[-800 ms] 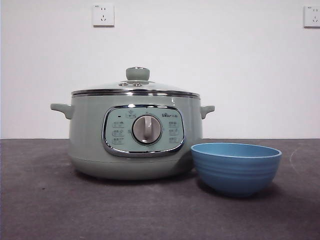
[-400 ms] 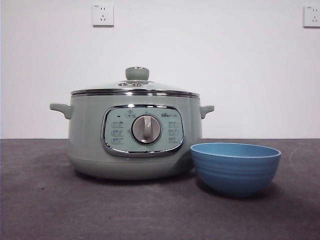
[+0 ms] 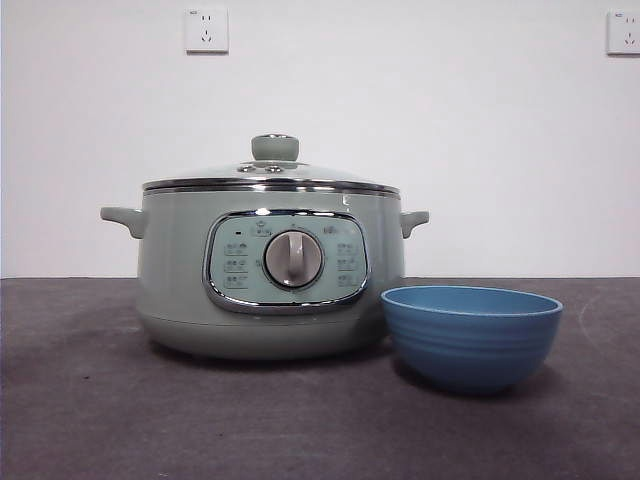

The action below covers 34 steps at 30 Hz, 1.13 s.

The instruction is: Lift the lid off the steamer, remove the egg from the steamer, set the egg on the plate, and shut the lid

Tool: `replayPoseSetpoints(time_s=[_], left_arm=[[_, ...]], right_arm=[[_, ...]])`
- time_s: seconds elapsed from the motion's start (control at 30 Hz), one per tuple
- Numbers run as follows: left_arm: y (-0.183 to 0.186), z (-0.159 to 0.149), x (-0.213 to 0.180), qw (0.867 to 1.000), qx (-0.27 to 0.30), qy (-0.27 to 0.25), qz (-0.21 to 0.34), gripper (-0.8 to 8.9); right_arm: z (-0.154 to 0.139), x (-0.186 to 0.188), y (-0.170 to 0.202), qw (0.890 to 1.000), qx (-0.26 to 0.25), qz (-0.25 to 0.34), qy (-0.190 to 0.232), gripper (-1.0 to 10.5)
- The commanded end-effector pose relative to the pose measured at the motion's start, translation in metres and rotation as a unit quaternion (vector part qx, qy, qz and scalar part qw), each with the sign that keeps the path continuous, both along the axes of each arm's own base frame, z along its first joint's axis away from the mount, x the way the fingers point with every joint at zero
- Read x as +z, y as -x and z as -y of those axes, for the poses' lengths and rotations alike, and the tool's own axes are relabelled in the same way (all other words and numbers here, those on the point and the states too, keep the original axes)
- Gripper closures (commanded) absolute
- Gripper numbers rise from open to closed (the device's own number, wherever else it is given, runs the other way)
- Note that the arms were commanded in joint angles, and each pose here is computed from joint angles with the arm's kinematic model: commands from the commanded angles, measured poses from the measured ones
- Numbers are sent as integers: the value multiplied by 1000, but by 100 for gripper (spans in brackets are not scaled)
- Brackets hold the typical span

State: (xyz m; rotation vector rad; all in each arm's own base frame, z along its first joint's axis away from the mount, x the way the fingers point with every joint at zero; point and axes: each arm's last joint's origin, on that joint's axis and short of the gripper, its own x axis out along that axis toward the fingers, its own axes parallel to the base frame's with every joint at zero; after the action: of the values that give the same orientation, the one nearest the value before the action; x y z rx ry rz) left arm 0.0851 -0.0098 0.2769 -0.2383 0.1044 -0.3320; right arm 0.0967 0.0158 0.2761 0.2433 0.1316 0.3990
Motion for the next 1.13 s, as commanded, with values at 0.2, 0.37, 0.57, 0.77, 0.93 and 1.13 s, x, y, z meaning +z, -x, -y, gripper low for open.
replayPoseSetpoints(time_s=[0.2,0.37,0.57,0.77,0.93,1.13], left_arm=[[-13,6,34,991,-118,-37,-52,821],[-20,8,42,981,-164,-49,-96,821],[-19,10,42,969,-209,-45,-120,821],[-18,10,41,968,-214,-46,-125,813],[-18,10,41,968,-211,-35,-130,485],[-18,10,45,969,-210,-37,-121,287]], right_arm=[[-7,48,-25,987,124,-80,69,958],[-12,67,-39,964,201,-145,94,958],[-19,66,-47,937,258,-200,127,957],[-21,64,-47,931,271,-209,130,943],[-21,64,-47,931,265,-219,118,670],[-21,64,-47,932,263,-225,111,348]])
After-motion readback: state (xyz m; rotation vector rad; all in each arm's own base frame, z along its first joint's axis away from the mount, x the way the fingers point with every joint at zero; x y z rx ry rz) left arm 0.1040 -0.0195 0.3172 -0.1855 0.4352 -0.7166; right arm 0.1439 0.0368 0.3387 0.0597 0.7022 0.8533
